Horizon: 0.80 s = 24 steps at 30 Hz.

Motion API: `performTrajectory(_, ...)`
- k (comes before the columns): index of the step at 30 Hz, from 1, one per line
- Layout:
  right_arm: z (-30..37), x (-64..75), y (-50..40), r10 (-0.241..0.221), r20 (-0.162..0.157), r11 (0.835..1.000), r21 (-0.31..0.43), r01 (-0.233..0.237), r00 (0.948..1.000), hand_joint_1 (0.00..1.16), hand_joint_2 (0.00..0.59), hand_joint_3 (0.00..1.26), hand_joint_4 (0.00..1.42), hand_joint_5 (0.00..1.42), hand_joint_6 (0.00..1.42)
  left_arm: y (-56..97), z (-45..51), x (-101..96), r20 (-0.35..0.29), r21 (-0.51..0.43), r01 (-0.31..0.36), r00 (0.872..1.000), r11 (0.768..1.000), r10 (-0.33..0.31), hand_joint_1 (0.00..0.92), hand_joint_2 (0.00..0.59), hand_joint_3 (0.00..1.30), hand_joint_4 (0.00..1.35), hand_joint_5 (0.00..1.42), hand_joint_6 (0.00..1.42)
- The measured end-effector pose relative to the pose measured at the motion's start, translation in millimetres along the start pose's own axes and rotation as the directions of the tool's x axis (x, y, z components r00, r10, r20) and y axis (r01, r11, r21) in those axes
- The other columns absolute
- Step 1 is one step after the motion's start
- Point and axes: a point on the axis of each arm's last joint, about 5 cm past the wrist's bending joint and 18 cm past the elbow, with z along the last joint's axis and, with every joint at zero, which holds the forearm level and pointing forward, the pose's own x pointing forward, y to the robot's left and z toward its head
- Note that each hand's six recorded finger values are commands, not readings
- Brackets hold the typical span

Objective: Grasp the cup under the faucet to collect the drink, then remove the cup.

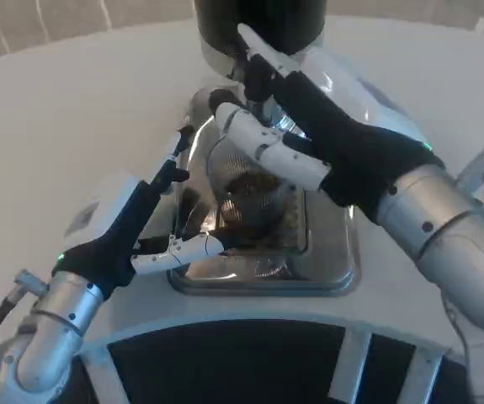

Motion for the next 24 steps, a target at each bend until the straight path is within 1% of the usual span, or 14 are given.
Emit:
performTrajectory(1,-0.7,-2.9,0.1,-0.022,-0.004,1.000,-0.001,0.022,0.9998,0.00,0.502,0.00,0.00,0.00,0.00,0.0,-0.2,-0.2,0.001,0.000,0.001,1.000,1.000,-0.001,0.264,0.043,0.00,0.00,0.21,0.25)
performTrajectory(6,-1.0,-10.3,1.3,-0.069,0.000,0.998,-0.013,0.069,0.9976,0.00,0.507,0.00,0.00,0.00,0.00,-0.3,0.0,-0.2,0.006,0.000,0.003,1.000,1.000,-0.003,0.262,0.044,0.00,0.00,0.21,0.25)
performTrajectory(7,-0.8,-11.1,1.3,-0.077,0.003,0.997,-0.017,0.077,0.9971,0.00,0.508,0.00,0.00,0.00,0.00,-0.4,0.1,-0.2,0.006,0.000,0.004,1.000,1.000,-0.004,0.261,0.044,0.00,0.00,0.21,0.25)
performTrajectory(11,0.3,-13.6,0.7,-0.106,0.036,0.993,-0.038,0.107,0.9937,0.01,0.510,0.00,0.00,0.00,0.00,-0.9,0.4,-0.2,0.010,0.000,0.006,1.000,1.000,-0.006,0.261,0.044,0.00,0.00,0.21,0.25)
performTrajectory(12,-0.1,-14.0,0.7,-0.110,0.036,0.993,-0.037,0.111,0.9933,0.01,0.511,0.00,0.00,0.00,0.00,-0.9,0.4,-0.2,0.010,0.000,0.006,1.000,1.000,-0.006,0.261,0.044,0.00,0.00,0.21,0.25)
performTrajectory(13,-2.0,-15.2,0.9,-0.120,0.034,0.992,-0.035,0.122,0.9921,0.01,0.522,0.00,0.00,0.00,0.00,-0.9,0.4,-0.2,0.012,0.000,0.007,1.000,1.000,-0.007,0.261,0.044,0.00,0.00,0.21,0.25)
performTrajectory(15,-4.9,-17.1,1.2,-0.137,0.026,0.990,-0.030,0.138,0.9902,0.02,0.525,0.00,0.00,0.00,0.00,-0.3,-0.1,-0.5,0.012,0.002,0.008,1.000,1.000,-0.008,0.261,0.044,0.00,0.00,0.21,0.25)
performTrajectory(16,-5.6,-18.0,1.3,-0.143,0.028,0.989,-0.029,0.144,0.9893,0.02,0.525,0.00,0.00,0.00,0.00,-0.1,-0.3,-0.7,0.011,0.003,0.008,1.000,1.000,-0.008,0.261,0.044,0.00,0.00,0.21,0.25)
performTrajectory(17,-6.3,-19.3,1.3,-0.150,0.031,0.988,-0.029,0.150,0.9883,0.02,0.525,0.00,0.00,0.00,0.00,-0.2,-0.5,-0.8,0.010,0.003,0.009,1.000,1.000,-0.009,0.261,0.044,0.00,0.00,0.21,0.25)
performTrajectory(18,-7.2,-22.2,0.8,-0.161,0.038,0.986,-0.028,0.162,0.9862,0.02,0.524,0.00,0.00,0.00,0.00,-0.4,-0.9,-1.0,0.008,0.003,0.010,1.000,1.000,-0.010,0.261,0.044,0.00,0.00,0.21,0.25)
performTrajectory(19,-7.3,-25.0,-0.2,-0.178,0.047,0.983,-0.030,0.180,0.9829,0.03,0.524,0.00,0.00,0.00,0.00,-0.8,-1.3,-1.3,0.005,0.003,0.012,1.000,1.000,-0.012,0.261,0.044,0.00,0.00,0.21,0.25)
performTrajectory(21,-7.6,-27.8,-0.6,-0.192,0.056,0.980,-0.034,0.194,0.9798,0.03,0.524,0.00,0.00,0.00,0.00,-1.1,-1.2,-1.2,0.007,0.003,0.014,1.000,1.000,-0.014,0.261,0.044,0.00,0.00,0.21,0.25)
performTrajectory(22,-8.1,-29.5,-0.5,-0.197,0.055,0.979,-0.034,0.199,0.9789,0.04,0.534,0.00,0.00,0.00,0.00,-1.1,-1.1,-1.1,0.008,0.003,0.014,1.000,1.000,-0.014,0.260,0.044,0.00,0.00,0.21,0.25)
performTrajectory(24,-8.8,-35.5,-1.5,-0.217,0.049,0.975,-0.044,0.219,0.9749,0.05,0.535,0.00,0.00,0.00,0.00,-1.4,-0.9,-0.9,0.010,0.002,0.016,1.000,1.000,-0.016,0.260,0.045,0.00,0.00,0.21,0.25)
